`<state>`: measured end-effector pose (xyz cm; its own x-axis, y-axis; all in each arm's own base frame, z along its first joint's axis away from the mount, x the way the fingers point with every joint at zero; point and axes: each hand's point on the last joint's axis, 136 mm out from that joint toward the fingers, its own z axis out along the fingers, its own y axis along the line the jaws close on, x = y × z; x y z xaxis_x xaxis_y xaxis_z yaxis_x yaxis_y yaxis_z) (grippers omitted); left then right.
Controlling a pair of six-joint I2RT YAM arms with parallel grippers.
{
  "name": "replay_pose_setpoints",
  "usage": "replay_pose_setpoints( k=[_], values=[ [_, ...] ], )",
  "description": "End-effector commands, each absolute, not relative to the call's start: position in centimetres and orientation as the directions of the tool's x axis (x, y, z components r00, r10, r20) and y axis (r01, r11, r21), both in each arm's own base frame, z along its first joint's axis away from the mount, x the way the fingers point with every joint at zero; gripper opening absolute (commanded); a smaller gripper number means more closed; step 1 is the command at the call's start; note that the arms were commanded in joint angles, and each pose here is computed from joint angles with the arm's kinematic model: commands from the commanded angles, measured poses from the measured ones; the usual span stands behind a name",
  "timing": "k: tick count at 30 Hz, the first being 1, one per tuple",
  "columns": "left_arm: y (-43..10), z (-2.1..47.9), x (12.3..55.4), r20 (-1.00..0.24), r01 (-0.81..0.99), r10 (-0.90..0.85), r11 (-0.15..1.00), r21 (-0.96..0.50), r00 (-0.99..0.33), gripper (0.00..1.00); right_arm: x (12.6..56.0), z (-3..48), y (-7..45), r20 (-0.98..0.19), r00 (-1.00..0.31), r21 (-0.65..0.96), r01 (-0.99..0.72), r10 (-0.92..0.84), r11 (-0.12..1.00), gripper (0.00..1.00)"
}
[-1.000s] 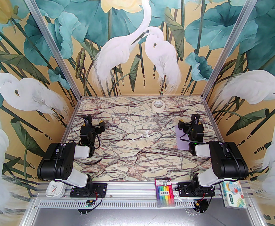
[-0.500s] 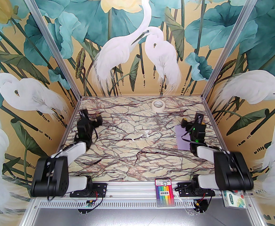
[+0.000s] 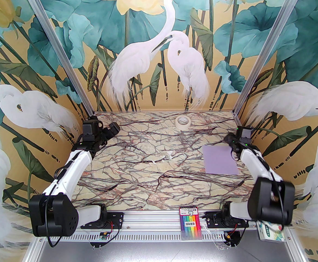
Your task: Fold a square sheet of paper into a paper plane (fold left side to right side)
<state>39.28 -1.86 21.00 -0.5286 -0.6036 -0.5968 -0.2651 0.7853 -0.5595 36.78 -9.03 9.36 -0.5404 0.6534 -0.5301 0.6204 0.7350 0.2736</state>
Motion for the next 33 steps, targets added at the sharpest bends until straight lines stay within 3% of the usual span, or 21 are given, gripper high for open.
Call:
replay_pose_setpoints(
  k=[1, 2, 4, 18, 28, 33],
  values=[
    [-4.3, 20.8, 38.3, -0.514, -0.225, -0.625, 0.736, -0.639, -0.588, 0.99, 35.6, 7.1, -7.4, -0.387, -0.617, 0.264, 0.638, 0.685, 0.723, 0.16],
    [-4.4, 20.8, 38.1, -0.512, -0.225, -0.624, 0.737, -0.638, -0.590, 0.99, 35.4, 6.4, -7.4, -0.364, -0.620, 0.251, 0.653, 0.695, 0.714, 0.07],
    [-4.6, 20.9, 37.9, -0.512, -0.218, -0.622, 0.736, -0.641, -0.593, 0.99, 35.5, 4.9, -6.5, -0.297, -0.648, 0.261, 0.651, 0.702, 0.712, 0.00],
    [-5.1, 20.7, 37.1, -0.508, -0.216, -0.612, 0.741, -0.635, -0.607, 0.99, 33.9, -0.2, 0.3, -0.054, -0.761, 0.124, 0.637, 0.646, 0.761, 0.00],
    [-5.8, 21.1, 36.4, -0.507, -0.176, -0.601, 0.734, -0.656, -0.618, 0.99, 32.5, -0.2, 11.9, 0.044, -0.791, 0.280, 0.596, 0.610, 0.753, 0.00],
    [-6.0, 20.4, 35.5, -0.498, -0.173, -0.599, 0.730, -0.661, -0.627, 0.99, 33.3, -0.5, 18.4, 0.066, -0.856, 0.321, 0.505, 0.513, 0.801, 0.00]
  ],
)
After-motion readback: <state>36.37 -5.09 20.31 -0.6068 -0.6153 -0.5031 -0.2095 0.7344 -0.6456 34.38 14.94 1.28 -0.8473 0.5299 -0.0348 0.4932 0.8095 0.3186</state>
